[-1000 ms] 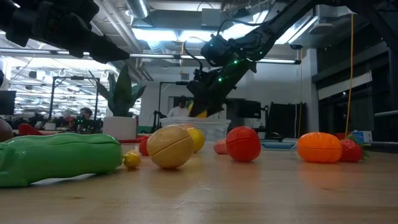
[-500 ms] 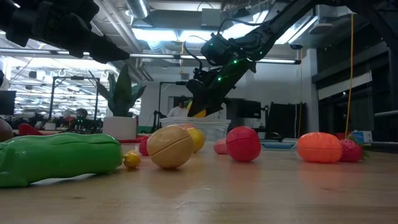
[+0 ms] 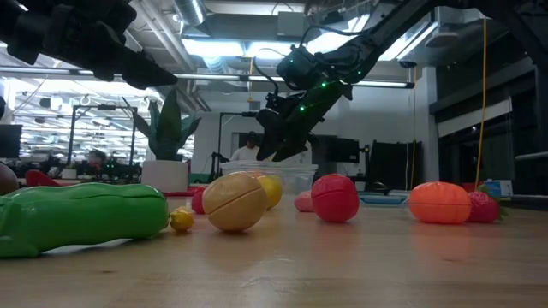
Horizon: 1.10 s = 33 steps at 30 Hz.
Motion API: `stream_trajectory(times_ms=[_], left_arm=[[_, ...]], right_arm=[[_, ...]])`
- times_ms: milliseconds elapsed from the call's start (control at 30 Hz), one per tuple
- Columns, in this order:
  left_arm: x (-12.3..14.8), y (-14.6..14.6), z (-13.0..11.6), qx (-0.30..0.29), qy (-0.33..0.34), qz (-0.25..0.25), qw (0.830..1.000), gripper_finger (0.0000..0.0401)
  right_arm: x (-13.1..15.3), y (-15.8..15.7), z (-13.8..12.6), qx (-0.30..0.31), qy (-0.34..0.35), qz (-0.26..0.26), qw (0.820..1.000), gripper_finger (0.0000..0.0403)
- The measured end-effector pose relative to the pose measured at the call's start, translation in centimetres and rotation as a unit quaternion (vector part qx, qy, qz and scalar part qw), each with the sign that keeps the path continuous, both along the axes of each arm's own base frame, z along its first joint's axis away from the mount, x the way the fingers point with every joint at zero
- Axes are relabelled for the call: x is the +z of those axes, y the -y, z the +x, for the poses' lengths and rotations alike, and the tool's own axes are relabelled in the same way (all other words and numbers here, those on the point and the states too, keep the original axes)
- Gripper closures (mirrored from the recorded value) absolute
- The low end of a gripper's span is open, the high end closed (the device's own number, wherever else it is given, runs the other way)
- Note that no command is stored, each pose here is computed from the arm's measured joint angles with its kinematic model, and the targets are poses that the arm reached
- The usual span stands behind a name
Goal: Pick and placing Produce into tupperware
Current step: Put the blackberry into the transparent container
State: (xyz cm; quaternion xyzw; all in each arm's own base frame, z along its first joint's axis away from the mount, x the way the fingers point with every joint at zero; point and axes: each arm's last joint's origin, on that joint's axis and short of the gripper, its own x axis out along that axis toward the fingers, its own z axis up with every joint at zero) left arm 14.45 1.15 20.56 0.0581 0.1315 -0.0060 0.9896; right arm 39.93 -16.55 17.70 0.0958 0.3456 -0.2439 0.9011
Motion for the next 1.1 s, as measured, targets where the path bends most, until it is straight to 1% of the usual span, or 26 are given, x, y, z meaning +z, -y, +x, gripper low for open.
stream_trajectory(times_ms=[100, 167, 233, 300, 400, 500, 667, 733, 833, 933, 1033, 1100], left_arm=[[0.0, 0.0, 0.0, 0.0, 0.0, 0.0, 1.0, 0.0132], [0.0, 0.0, 0.0, 0.0, 0.002, 0.0, 1.0, 0.0132], [0.0, 0.0, 0.0, 0.001, 0.002, -0.002, 1.0, 0.0132], [0.0, 0.0, 0.0, 0.001, 0.002, -0.003, 1.0, 0.0132], [0.0, 0.0, 0.0, -0.001, 0.002, -0.004, 1.0, 0.0132], [0.1, 0.1, 0.0, -0.002, 0.004, -0.004, 1.0, 0.0132], [0.3, 0.2, 0.1, -0.008, 0.017, -0.003, 1.0, 0.0132], [0.5, 0.3, 0.1, -0.012, 0.024, -0.003, 1.0, 0.0132], [0.6, 0.4, 0.2, -0.017, 0.03, -0.002, 0.999, 0.0132], [0.7, 0.5, 0.2, -0.02, 0.037, 0.0, 0.999, 0.0132], [0.9, 0.5, 0.2, -0.02, 0.047, 0.002, 0.999, 0.0132], [1.0, 0.5, 0.3, -0.02, 0.054, 0.001, 0.998, 0.0132]], right_arm=[[0.3, -0.1, 0.0, 0.0, 0.004, 0.0, 1.0, 0.0108], [0.7, -0.7, -0.1, 0.004, -0.001, 0.003, 1.0, 0.0108], [1.7, -1.6, -0.3, 0.006, 0.0, 0.008, 1.0, 0.0108], [2.9, -2.9, -0.4, 0.02, 0.017, 0.0, 1.0, 0.0108], [4.3, -5.7, -0.9, 0.028, 0.048, -0.034, 0.998, 0.0108], [4.8, -8.7, -1.8, 0.027, 0.087, -0.082, 0.992, 0.0108], [4.8, -12.7, -3.6, 0.087, 0.168, -0.124, 0.974, 0.0108], [4.5, -13.8, -4.2, 0.113, 0.196, -0.119, 0.967, 0.0108], [3.9, -14.8, -4.8, 0.169, 0.233, -0.093, 0.953, 0.0108], [3.1, -15.4, -5.3, 0.214, 0.243, -0.069, 0.944, 0.0108], [2.9, -15.7, -5.3, 0.211, 0.248, -0.038, 0.945, 0.0108], [3.0, -15.7, -5.2, 0.207, 0.258, -0.035, 0.943, 0.0108]])
